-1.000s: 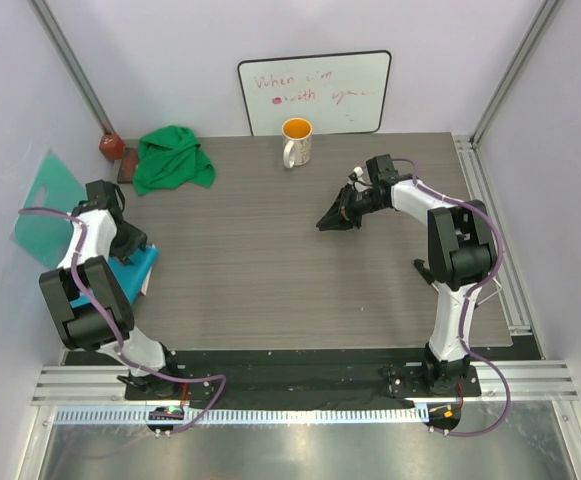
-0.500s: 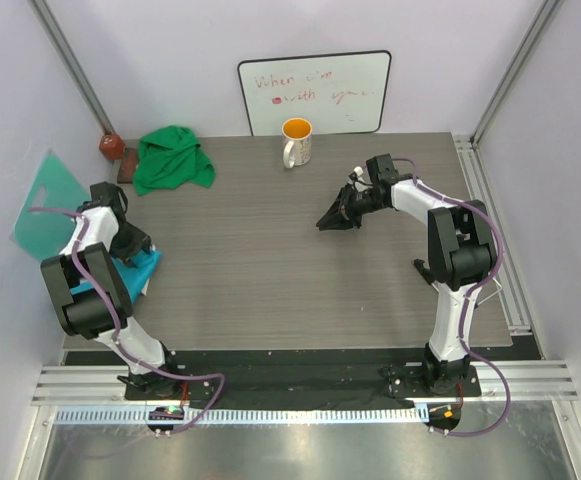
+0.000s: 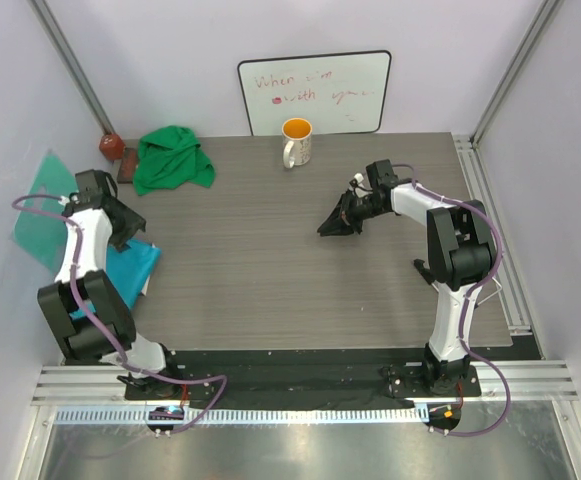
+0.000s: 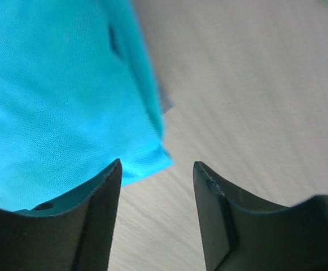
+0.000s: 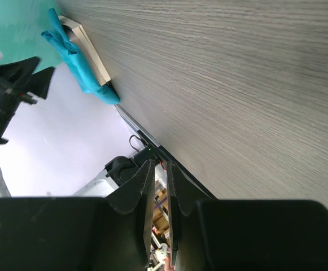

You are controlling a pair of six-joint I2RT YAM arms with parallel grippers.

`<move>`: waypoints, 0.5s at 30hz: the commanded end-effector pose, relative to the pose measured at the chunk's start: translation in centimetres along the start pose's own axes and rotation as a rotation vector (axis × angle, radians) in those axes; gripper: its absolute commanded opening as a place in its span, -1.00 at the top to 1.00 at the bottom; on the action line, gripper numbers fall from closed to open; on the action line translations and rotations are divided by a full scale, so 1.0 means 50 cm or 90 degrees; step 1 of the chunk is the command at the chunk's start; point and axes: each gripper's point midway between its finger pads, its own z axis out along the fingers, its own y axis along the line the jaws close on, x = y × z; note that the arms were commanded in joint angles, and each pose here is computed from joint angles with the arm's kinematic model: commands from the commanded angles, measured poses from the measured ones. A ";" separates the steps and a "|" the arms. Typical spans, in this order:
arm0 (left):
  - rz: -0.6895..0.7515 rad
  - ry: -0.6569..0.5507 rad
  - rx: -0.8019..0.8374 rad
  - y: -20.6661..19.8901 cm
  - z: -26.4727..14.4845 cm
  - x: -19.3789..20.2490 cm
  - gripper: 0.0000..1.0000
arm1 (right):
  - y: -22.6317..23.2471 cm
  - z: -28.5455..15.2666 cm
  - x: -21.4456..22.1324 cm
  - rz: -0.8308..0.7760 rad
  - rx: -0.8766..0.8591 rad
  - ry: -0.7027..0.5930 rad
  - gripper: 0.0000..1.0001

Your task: Fold and stack the t-shirts

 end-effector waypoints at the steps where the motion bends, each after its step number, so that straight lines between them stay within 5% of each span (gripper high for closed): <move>1: 0.006 -0.120 0.072 -0.048 -0.084 -0.089 -0.12 | 0.053 -0.029 0.009 -0.045 -0.027 -0.019 0.61; 7: 0.019 -0.053 -0.008 -0.005 -0.068 -0.053 0.03 | 0.047 -0.028 0.013 -0.046 -0.025 -0.018 0.61; 15: 0.044 -0.053 -0.064 0.066 -0.049 -0.003 -0.04 | 0.027 -0.022 0.022 -0.041 -0.019 -0.010 0.61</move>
